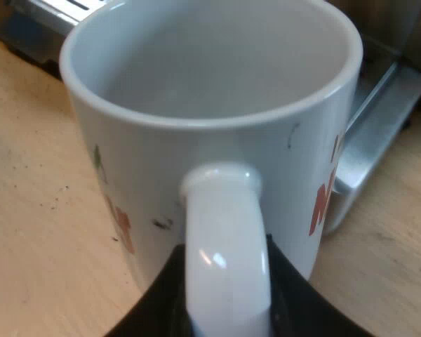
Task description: Place mug into machine
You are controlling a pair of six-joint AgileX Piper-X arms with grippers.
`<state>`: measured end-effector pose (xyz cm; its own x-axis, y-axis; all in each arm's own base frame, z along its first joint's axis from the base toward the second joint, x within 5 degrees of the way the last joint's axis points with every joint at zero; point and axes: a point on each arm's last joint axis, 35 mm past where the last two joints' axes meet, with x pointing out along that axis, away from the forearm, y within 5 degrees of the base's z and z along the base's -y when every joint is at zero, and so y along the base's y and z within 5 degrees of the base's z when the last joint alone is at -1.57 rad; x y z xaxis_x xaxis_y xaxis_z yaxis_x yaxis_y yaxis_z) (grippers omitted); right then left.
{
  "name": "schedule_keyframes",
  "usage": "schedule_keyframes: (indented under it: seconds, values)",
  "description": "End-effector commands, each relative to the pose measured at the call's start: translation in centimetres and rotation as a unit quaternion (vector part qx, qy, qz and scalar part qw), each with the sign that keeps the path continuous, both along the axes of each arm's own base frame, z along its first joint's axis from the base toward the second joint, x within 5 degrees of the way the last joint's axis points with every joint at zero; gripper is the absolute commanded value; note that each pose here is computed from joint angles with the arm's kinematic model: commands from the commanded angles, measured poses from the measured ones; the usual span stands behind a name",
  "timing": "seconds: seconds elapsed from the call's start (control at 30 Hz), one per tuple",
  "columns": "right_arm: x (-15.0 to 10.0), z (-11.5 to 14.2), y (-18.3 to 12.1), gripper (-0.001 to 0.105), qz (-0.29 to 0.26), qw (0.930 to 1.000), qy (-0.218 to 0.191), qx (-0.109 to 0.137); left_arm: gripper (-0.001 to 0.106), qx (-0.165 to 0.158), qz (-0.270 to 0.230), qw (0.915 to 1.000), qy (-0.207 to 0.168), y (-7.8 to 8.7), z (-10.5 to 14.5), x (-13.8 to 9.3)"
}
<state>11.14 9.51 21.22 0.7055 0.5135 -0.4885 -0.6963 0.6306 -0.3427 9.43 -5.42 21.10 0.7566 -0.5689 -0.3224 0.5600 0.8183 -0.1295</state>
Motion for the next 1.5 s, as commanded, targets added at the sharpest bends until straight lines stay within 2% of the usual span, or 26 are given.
schedule_keyframes:
  seconds: [0.03, 0.1, 0.23, 0.3, 0.47, 0.73, 0.77, 0.83, 0.97, 1.37, 1.5]
  values:
    - [0.4, 1.1, 1.0, 0.0, -0.006, 0.9987, -0.044, 0.026, 0.071, -0.006, -0.008, 0.9999, -0.012, -0.2, 0.3, 0.3]
    - [0.6, 0.9, 2.0, 0.0, -0.013, 0.9982, -0.044, 0.039, 0.071, -0.003, -0.008, 0.9999, -0.006, -0.3, 0.2, 0.4]
    - [1.3, 0.4, 3.2, 0.0, -0.009, 0.9979, -0.049, 0.042, 0.071, -0.005, -0.008, 0.9999, -0.009, -0.3, 0.3, 0.4]
    - [1.9, 0.2, 3.9, 0.0, -0.014, 0.9967, -0.051, 0.062, 0.071, -0.006, -0.008, 0.9999, -0.013, -0.3, 0.3, 0.4]
    - [3.1, -0.5, 5.1, 0.0, -0.02, 0.9944, -0.061, 0.084, 0.071, -0.013, -0.032, 0.9994, -0.009, -0.5, 0.4, 0.3]
    - [4.1, -1.1, 6.2, 0.0, -0.022, 0.9938, -0.062, 0.09, 0.071, -0.014, -0.033, 0.9993, -0.009, -0.5, 0.4, 0.3]
    - [5.3, -1.6, 7.5, 0.0, -0.022, 0.994, -0.06, 0.088, 0.071, -0.014, -0.033, 0.9993, -0.009, -0.5, 0.4, 0.3]
    - [5.8, -1.8, 8.1, 0.0, -0.023, 0.9939, -0.058, 0.091, 0.071, -0.014, -0.033, 0.9993, -0.009, -0.5, 0.4, 0.3]
    - [6.8, -2.1, 9.2, 0.0, -0.029, 0.992, -0.056, 0.109, 0.071, -0.014, -0.033, 0.9993, -0.009, -0.5, 0.4, 0.3]
    - [9.1, -3.1, 12.1, 0.0, -0.025, 0.9926, -0.053, 0.107, 0.071, -0.016, -0.039, 0.9991, -0.008, -0.5, 0.4, 0.3]
    - [9.9, -3.3, 13.0, 0.0, -0.029, 0.9914, -0.049, 0.118, 0.071, -0.016, -0.039, 0.9991, -0.008, -0.5, 0.4, 0.3]
